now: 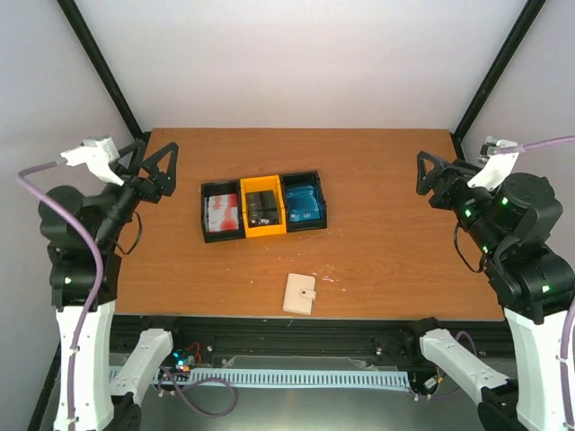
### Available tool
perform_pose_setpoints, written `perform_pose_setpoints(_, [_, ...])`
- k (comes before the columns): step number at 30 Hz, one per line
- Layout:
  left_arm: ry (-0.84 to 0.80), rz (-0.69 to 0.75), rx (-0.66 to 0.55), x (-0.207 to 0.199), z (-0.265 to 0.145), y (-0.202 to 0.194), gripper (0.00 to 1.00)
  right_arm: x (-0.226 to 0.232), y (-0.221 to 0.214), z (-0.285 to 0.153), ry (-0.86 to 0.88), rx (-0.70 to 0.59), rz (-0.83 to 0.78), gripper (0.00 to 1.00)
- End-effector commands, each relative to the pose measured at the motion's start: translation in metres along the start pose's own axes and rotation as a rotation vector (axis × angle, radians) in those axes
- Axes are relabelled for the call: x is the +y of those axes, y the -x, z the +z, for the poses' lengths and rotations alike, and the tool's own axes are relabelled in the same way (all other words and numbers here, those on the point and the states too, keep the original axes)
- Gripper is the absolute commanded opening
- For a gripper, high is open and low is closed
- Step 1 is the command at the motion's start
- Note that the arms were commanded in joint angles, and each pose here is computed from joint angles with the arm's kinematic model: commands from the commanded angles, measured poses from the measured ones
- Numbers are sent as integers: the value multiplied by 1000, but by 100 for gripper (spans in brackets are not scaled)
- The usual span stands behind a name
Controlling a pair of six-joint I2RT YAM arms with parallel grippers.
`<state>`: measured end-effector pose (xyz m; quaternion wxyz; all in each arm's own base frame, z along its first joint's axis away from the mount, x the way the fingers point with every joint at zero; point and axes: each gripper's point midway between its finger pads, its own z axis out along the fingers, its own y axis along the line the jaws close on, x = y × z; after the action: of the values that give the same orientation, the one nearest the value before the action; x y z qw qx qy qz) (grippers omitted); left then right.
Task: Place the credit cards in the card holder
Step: Open the card holder at the center of the board.
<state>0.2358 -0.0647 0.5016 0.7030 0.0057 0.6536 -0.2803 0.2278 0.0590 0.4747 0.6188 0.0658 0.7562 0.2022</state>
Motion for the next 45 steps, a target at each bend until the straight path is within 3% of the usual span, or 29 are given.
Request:
perform_pose_setpoints(1, [-45,-21,37,6,11,-8,96,9,1,4,89,21,22,88])
perform_pose_setpoints(7, [-25,-112,105,29,18,-36,99,19,-15,14,205,122,84,97])
perform_pose_setpoints(13, [-191,-186,226,21,20,-80,100,29,-50,20,339,234,153,100])
perform_pose_setpoints(18, [-259,-310,357,23,27,-122,100,9,-113,34,325,387,284,100])
perform_pose_setpoints(23, [-294,-439,524,14,30,-180,100,-21,-202,45,202,601,390,100])
perform_pose_setpoints(29, [-300,-557,723,-10,12,-260,100,-46,-310,36,-5,899,378,86])
perform_pose_setpoints(35, [-245,-584,892,-33,-9,-321,100,-34,-378,27,-153,1055,213,79])
perform_pose_setpoints(40, [-151,-610,987,-39,-17,-362,100,2,-424,20,-127,1160,105,68])
perform_pose_setpoints(45, [-85,-614,1099,-50,-30,-403,100,31,-467,9,-69,1238,14,50])
